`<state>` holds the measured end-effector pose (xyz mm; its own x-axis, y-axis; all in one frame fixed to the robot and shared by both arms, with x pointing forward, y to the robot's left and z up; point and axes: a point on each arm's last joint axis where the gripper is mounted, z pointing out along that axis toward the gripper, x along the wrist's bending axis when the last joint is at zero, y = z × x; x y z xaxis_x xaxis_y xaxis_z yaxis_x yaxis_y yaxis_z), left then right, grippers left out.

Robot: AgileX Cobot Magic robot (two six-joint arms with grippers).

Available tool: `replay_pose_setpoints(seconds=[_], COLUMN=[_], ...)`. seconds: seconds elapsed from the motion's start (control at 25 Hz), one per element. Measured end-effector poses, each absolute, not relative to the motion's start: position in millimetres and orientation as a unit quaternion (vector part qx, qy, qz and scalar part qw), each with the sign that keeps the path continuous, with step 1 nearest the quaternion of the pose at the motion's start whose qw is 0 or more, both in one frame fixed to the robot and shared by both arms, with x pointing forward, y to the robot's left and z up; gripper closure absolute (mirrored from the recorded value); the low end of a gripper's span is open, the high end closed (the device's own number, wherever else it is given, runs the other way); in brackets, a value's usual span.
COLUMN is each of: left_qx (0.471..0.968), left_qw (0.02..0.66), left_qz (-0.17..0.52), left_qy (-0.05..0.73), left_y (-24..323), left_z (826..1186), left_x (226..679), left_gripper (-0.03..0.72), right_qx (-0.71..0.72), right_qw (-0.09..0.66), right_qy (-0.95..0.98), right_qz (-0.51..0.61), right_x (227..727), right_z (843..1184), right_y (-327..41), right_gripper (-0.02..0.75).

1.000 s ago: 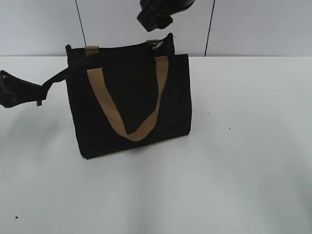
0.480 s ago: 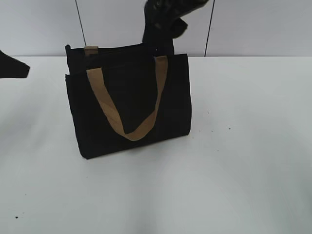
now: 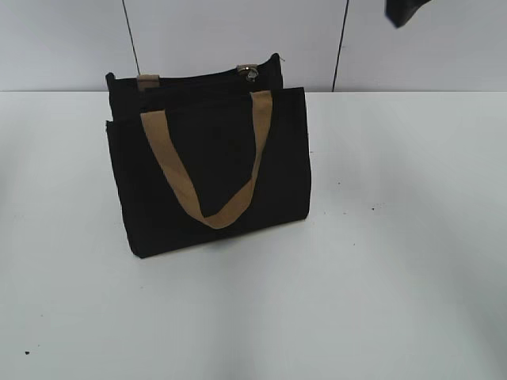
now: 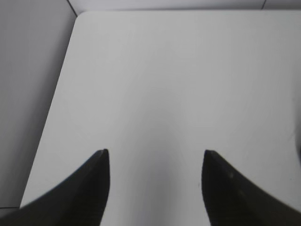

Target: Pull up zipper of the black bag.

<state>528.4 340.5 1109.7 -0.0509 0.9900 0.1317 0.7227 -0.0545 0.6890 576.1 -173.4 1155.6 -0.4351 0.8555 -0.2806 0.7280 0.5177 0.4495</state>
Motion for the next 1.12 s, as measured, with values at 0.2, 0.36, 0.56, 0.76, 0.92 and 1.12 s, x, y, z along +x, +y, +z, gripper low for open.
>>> replay_pose_setpoints(seconds=[0.2, 0.36, 0.56, 0.76, 0.92, 1.12], left_qx=[0.632, 0.631, 0.62, 0.623, 0.63, 0.637], left_qw=[0.269, 0.274, 0.311, 0.323, 0.32, 0.342], left_qz=[0.342, 0.353, 0.351, 0.354, 0.355, 0.356], left_qy=[0.641, 0.634, 0.629, 0.618, 0.612, 0.592], left_y=[328.8, 322.0, 308.8, 300.7, 296.8, 290.5], left_z=[1122.6, 1118.9, 1115.0, 1095.0, 1081.0, 1064.0], left_x=[464.7, 406.5, 333.6, 281.1, 252.9, 235.6], left_gripper=[0.216, 0.216, 0.216, 0.217, 0.218, 0.218], right_qx=[0.527, 0.536, 0.536, 0.531, 0.53, 0.525], right_qw=[0.252, 0.265, 0.262, 0.273, 0.27, 0.272], right_qy=[0.791, 0.768, 0.752, 0.74, 0.731, 0.718], right_qz=[0.181, 0.232, 0.28, 0.309, 0.335, 0.366], right_x=[532.5, 467.4, 391.5, 334.0, 305.1, 285.6], right_z=[1168.9, 1156.3, 1127.5, 1093.6, 1068.4, 1053.7], right_y=[-223.7, -244.3, -260.7, -275.2, -280.6, -283.4], right_gripper=[0.151, 0.151, 0.151, 0.151, 0.151, 0.151])
